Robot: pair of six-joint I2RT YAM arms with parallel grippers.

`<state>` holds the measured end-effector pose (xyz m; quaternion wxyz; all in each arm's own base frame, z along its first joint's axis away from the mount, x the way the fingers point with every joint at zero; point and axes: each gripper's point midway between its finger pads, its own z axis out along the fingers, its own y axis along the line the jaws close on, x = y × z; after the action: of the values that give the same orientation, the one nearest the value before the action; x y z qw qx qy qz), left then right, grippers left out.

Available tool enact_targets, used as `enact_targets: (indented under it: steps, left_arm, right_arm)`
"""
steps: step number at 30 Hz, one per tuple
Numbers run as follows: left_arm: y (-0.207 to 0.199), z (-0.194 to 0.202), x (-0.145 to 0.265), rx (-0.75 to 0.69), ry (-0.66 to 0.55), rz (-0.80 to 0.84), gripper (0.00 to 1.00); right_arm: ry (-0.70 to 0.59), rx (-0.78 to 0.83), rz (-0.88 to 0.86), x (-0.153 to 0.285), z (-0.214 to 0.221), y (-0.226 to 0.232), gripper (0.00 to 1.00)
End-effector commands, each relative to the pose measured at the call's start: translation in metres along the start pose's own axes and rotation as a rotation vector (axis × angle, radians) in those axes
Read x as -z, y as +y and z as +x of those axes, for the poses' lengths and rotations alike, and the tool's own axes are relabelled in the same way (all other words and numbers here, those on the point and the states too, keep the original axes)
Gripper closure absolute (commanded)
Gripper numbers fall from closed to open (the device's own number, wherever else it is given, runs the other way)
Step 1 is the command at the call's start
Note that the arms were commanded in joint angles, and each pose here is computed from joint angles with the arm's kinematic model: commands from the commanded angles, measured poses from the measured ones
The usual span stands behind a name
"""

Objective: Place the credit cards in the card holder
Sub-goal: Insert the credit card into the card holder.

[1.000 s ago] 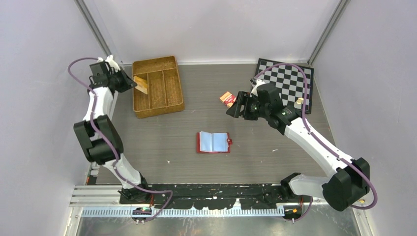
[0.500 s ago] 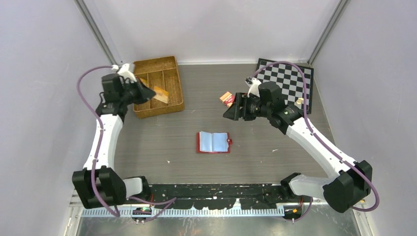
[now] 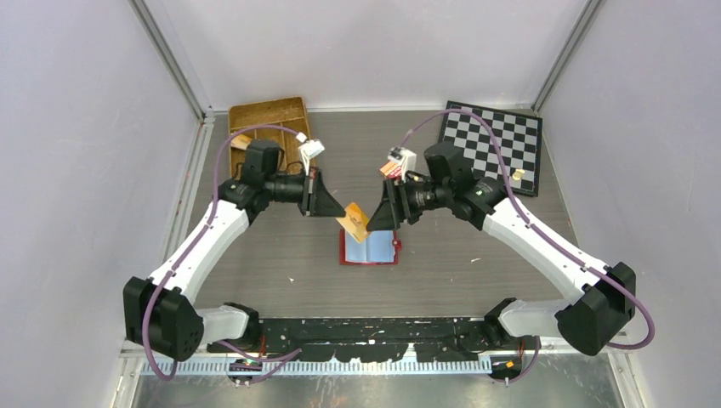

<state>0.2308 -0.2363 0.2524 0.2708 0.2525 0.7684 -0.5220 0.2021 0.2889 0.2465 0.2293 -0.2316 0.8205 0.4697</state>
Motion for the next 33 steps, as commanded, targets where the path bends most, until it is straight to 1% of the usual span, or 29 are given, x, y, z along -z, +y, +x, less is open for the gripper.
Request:
enact_targets:
  steps: [1,7,11,12,15,21,26,31,33]
  left_arm:
    - [-0.032,0.014,-0.008,-0.039,0.069,0.188,1.00]
    - [-0.042,0.022,-0.014,-0.047,0.099,0.242,1.00]
    - [-0.044,0.024,-0.016,-0.044,0.110,0.257,1.00]
    - [-0.045,0.024,-0.016,-0.044,0.111,0.259,1.00]
    - [-0.044,0.025,-0.016,-0.048,0.111,0.251,1.00]
    - [-0.039,0.028,-0.017,-0.045,0.125,0.233,1.00]
    - [-0.040,0.028,-0.016,-0.048,0.125,0.238,1.00]
    - [-0.041,0.027,-0.016,-0.051,0.121,0.239,1.00]
    - [-0.042,0.026,-0.017,-0.051,0.115,0.244,1.00]
  right_arm:
    - [0.059,0.069,-0.076,-0.003,0.010,0.028,0.35]
    - [0.090,0.056,-0.063,-0.011,0.021,0.025,0.40]
    - [0.094,0.052,-0.054,-0.011,0.023,0.024,0.46]
    - [0.093,0.051,-0.044,-0.011,0.023,0.022,0.46]
    - [0.078,0.058,-0.007,-0.009,0.023,0.016,0.45]
    - [0.016,0.095,0.030,0.001,0.013,0.018,0.37]
    - [0.030,0.087,0.015,-0.002,0.014,0.019,0.37]
    - [0.060,0.054,-0.065,-0.009,0.018,0.029,0.45]
    - [0.064,0.045,-0.087,-0.010,0.018,0.032,0.53]
